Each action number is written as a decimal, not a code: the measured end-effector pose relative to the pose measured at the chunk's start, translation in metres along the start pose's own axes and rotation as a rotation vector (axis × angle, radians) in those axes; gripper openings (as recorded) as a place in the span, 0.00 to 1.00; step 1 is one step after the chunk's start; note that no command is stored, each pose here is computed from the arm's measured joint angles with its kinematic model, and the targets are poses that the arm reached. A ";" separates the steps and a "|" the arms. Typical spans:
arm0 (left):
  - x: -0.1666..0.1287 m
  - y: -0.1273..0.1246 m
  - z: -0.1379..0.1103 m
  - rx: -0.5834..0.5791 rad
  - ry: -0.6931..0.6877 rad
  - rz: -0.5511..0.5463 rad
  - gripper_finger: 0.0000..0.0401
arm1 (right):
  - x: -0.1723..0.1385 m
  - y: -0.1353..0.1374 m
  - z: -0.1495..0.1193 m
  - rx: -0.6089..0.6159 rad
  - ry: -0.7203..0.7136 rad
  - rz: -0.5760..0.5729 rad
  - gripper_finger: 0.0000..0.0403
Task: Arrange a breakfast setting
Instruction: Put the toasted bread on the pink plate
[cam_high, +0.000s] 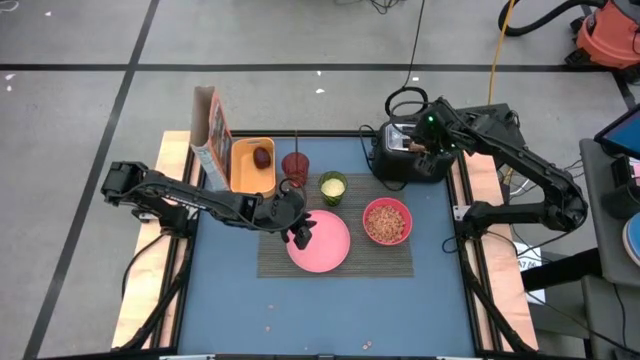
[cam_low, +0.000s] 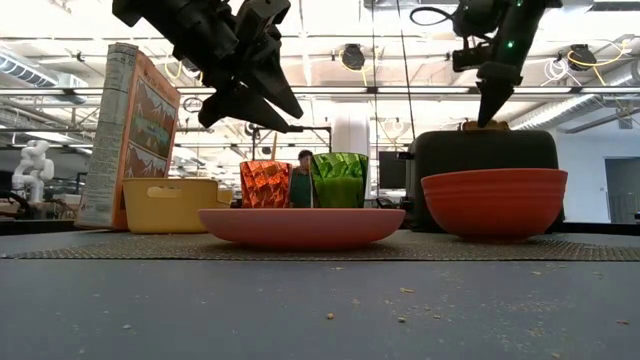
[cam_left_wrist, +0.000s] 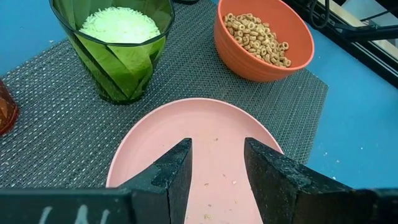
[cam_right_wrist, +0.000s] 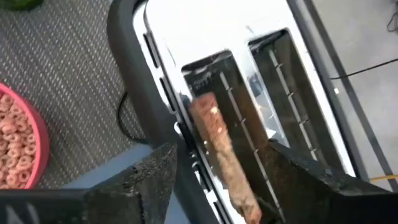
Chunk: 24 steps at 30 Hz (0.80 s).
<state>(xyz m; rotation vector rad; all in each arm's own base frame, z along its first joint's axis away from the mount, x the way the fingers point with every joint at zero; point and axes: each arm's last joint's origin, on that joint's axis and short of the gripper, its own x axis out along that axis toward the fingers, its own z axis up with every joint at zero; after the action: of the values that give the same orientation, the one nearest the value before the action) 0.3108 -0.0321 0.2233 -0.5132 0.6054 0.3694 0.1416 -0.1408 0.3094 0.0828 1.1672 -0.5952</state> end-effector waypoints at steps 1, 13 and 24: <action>0.000 0.000 0.000 0.000 0.000 0.000 0.38 | 0.000 0.000 0.001 0.001 -0.009 -0.003 0.56; 0.000 0.000 0.000 0.000 0.000 0.000 0.38 | 0.001 -0.006 0.001 0.028 -0.020 -0.024 0.35; 0.000 0.000 0.000 0.000 0.000 0.000 0.38 | 0.001 -0.006 0.001 0.029 -0.020 -0.020 0.17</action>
<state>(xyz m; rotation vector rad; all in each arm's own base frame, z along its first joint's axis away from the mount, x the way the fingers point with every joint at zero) 0.3108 -0.0322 0.2233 -0.5136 0.6054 0.3693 0.1397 -0.1464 0.3103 0.0894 1.1410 -0.6293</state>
